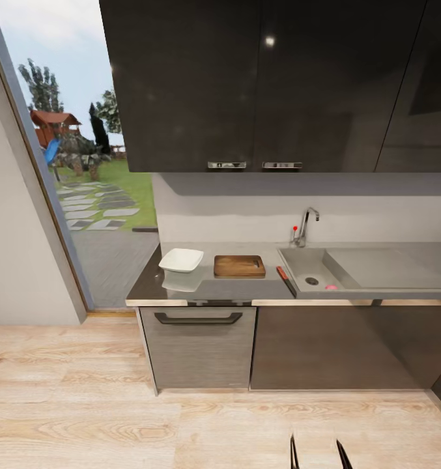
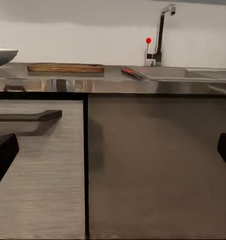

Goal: In the kitchen, take the Vidalia onion out of the sink, dice it on the chopping board with the paring knife, put the diced onion into the bowl on the countertop, then place both the paring knife and the chopping board into the sink.

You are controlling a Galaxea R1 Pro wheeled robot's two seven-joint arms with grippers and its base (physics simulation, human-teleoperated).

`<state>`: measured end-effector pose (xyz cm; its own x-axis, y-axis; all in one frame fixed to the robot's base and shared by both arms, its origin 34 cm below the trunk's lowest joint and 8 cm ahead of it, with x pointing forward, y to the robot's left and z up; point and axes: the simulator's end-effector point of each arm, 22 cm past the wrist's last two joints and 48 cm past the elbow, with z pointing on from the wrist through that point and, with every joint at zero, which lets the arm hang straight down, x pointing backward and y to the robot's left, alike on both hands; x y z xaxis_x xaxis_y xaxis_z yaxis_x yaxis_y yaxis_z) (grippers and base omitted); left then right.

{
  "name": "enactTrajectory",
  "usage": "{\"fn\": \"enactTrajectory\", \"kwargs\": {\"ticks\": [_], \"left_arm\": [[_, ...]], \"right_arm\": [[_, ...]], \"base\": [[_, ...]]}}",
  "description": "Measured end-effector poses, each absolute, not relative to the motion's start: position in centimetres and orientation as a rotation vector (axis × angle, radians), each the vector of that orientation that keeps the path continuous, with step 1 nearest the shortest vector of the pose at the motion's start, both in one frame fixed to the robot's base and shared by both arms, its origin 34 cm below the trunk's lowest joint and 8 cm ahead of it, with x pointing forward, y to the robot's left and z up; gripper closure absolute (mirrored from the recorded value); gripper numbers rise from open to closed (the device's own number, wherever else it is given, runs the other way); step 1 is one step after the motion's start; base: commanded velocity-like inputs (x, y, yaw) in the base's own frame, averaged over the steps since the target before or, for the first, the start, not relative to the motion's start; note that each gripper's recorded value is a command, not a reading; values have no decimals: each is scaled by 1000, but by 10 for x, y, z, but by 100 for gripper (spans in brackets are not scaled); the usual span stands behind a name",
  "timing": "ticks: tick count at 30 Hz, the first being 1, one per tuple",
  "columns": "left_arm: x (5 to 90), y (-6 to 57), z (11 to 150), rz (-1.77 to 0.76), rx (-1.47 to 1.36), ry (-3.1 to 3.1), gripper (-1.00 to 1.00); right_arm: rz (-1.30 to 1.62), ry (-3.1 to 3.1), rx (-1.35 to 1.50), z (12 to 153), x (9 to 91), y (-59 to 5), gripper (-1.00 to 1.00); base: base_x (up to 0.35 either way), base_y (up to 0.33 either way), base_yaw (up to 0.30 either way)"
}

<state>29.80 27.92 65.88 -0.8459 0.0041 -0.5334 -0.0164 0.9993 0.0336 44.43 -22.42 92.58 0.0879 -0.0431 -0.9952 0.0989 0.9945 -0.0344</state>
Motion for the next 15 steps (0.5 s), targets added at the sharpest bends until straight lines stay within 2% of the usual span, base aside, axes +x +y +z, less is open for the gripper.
{"fn": "enactTrajectory", "kwargs": {"ticks": [15], "left_arm": [[298, 279, 659, 50, -8, 2578, -100]], "right_arm": [[-89, 1776, 38, 840, 407, -214, -100]], "base": [[0, 0, 0]]}}
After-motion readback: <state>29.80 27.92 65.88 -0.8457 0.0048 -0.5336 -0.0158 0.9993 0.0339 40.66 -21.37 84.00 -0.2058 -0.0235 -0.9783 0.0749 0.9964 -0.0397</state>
